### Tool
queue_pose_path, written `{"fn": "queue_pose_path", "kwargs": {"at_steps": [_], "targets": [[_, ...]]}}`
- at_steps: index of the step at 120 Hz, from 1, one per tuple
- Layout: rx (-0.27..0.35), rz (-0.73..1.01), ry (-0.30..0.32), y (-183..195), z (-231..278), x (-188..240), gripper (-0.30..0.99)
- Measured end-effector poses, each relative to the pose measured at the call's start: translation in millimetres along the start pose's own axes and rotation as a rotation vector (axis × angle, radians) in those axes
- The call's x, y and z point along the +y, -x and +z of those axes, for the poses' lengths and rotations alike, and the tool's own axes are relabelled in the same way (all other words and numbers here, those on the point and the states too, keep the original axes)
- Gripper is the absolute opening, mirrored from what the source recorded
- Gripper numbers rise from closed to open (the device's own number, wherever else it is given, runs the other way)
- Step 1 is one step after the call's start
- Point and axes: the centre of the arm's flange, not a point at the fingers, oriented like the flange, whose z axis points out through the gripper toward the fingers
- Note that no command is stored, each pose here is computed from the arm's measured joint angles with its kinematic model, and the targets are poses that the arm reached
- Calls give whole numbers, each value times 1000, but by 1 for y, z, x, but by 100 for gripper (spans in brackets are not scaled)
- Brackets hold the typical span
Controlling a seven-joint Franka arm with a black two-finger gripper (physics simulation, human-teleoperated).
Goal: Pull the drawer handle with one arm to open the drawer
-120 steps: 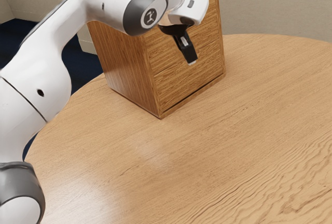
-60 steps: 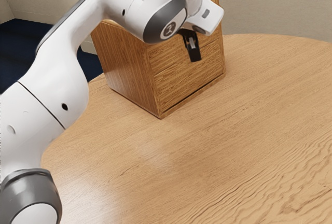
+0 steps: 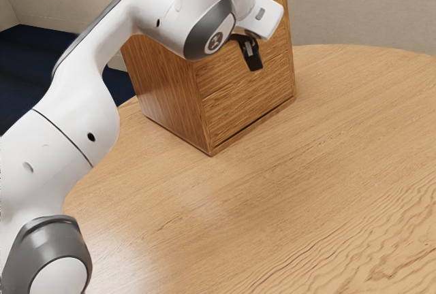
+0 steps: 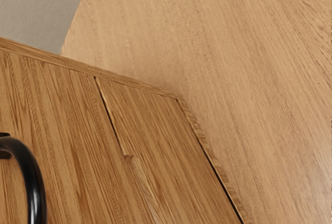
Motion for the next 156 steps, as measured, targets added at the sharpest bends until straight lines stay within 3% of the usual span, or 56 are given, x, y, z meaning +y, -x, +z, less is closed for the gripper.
{"fn": "queue_pose_path", "kwargs": {"at_steps": [87,109,156], "targets": [[7,-21,24,19,23,-12,69],[25,-33,-3,22,3,-23,69],[-33,-50,19,44,17,-33,69]]}}
